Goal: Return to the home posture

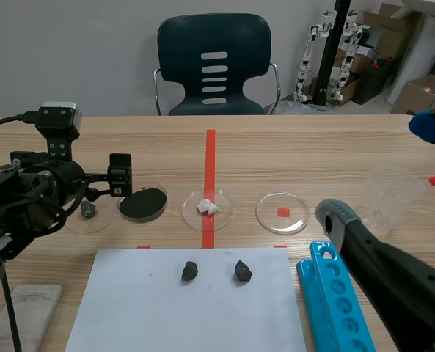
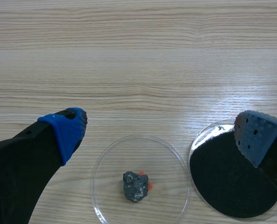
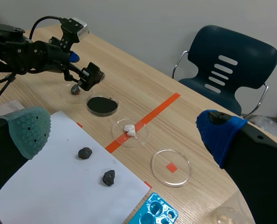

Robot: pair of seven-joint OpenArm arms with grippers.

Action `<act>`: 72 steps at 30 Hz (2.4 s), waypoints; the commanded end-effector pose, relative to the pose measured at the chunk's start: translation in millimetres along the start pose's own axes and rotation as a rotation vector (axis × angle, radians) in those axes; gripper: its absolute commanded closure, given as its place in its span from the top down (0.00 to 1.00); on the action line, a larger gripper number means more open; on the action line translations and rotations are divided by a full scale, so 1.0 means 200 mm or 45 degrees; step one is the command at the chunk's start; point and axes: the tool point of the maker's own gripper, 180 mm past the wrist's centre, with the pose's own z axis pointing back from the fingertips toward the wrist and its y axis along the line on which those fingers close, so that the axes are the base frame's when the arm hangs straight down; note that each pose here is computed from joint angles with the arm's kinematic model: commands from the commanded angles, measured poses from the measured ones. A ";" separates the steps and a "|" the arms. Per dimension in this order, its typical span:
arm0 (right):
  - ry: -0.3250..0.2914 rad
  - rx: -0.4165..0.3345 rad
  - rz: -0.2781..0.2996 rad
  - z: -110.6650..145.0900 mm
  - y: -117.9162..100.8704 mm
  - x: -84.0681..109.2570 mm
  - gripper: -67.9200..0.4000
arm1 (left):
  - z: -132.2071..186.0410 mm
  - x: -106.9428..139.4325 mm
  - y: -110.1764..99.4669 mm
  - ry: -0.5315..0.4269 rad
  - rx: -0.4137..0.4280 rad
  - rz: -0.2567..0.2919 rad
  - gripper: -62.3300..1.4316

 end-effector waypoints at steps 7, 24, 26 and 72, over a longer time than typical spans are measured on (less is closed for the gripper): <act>-0.036 -0.001 -0.002 0.00 0.00 0.04 1.00 | -0.01 0.07 0.03 -0.049 0.015 -0.003 1.00; -0.036 -0.001 -0.002 0.00 0.00 0.04 1.00 | -0.01 0.07 0.03 -0.049 0.015 -0.003 1.00; -0.036 -0.001 -0.002 0.00 0.00 0.04 1.00 | -0.01 0.07 0.03 -0.049 0.015 -0.003 1.00; -0.036 -0.001 -0.002 0.00 0.00 0.04 1.00 | 1.17 0.22 -0.43 -0.547 -0.652 -0.407 1.00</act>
